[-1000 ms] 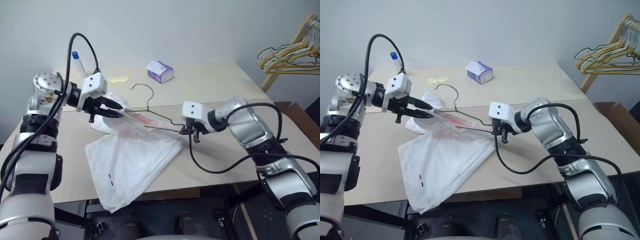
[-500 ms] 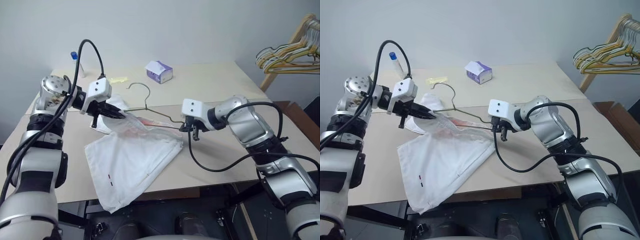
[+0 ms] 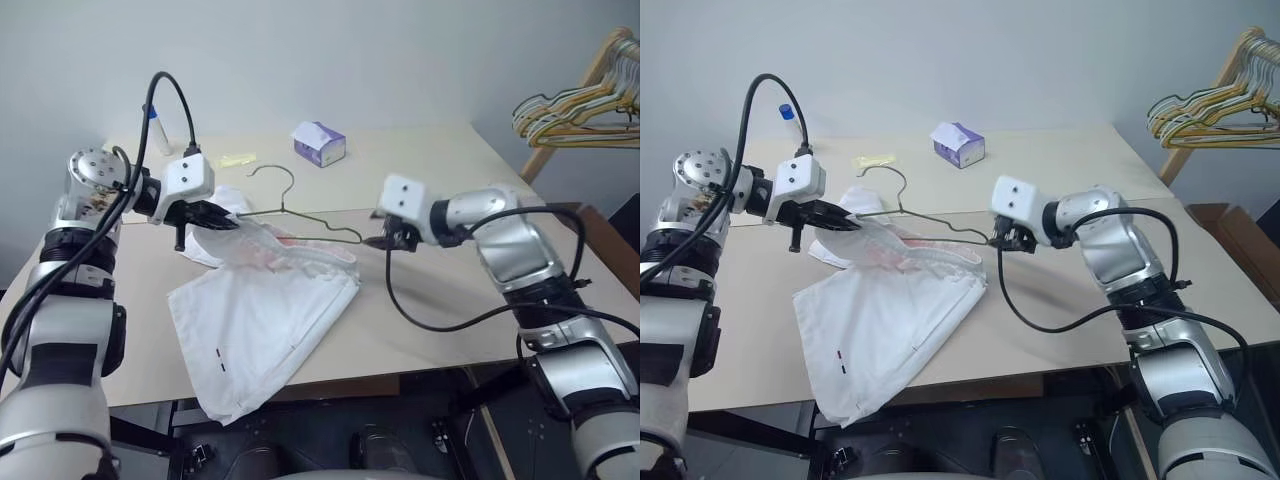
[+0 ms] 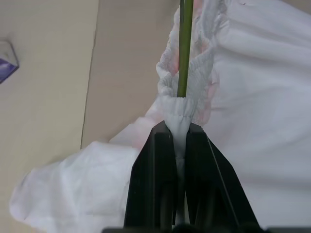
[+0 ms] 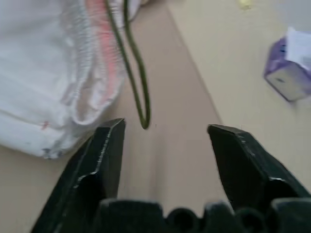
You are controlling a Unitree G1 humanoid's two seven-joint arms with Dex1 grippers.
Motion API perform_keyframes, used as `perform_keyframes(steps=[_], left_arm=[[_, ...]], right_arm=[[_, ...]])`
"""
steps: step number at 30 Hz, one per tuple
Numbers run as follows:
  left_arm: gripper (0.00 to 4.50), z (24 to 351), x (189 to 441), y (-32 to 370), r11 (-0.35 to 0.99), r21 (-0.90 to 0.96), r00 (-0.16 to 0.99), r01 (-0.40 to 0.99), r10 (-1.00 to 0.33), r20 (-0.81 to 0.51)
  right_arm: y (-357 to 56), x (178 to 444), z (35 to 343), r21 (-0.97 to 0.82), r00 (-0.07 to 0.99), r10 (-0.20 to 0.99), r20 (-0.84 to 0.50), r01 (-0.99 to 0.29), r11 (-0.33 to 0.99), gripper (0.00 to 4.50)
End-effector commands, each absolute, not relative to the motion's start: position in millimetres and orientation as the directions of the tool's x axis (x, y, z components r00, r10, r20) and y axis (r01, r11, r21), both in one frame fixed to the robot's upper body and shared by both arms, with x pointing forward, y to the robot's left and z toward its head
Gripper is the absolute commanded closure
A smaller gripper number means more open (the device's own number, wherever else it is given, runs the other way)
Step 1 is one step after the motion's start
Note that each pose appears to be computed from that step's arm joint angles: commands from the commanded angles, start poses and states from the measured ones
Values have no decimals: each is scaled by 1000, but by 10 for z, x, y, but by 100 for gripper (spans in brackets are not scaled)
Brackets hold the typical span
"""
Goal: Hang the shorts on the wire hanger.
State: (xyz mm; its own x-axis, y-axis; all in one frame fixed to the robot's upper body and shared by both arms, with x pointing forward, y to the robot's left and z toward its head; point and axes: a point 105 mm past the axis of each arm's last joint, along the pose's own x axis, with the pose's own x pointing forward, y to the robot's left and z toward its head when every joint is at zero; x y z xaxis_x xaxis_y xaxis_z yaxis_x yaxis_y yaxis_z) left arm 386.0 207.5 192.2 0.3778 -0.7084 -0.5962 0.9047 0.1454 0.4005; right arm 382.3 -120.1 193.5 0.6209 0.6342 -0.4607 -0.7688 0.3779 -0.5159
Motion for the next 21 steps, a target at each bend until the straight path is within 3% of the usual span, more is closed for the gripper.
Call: perform_keyframes(steps=[1, 4, 8, 15, 21], left_arm=[[450, 2219, 3908, 2105, 182, 485, 452, 855, -720, -527], [450, 2281, 3909, 2108, 194, 496, 462, 846, -731, -502], [450, 2304, 3900, 2131, 192, 504, 467, 842, -726, -505], [450, 2318, 3860, 2151, 182, 504, 460, 844, -729, -507], [450, 2323, 3847, 2155, 183, 504, 460, 844, -730, -506]], right_arm=[[-1399, 3719, 2251, -467, 674, 638, -372, -730, 499, 82], [-1385, 3515, 2165, -318, 607, 692, -390, -794, 518, 82], [-1180, 3393, 1792, -49, 535, 740, -407, -822, 567, 82], [-886, 3357, 1197, 92, 520, 756, -398, -797, 597, 82], [-790, 3516, 1098, 140, 545, 764, -346, -775, 617, 82]])
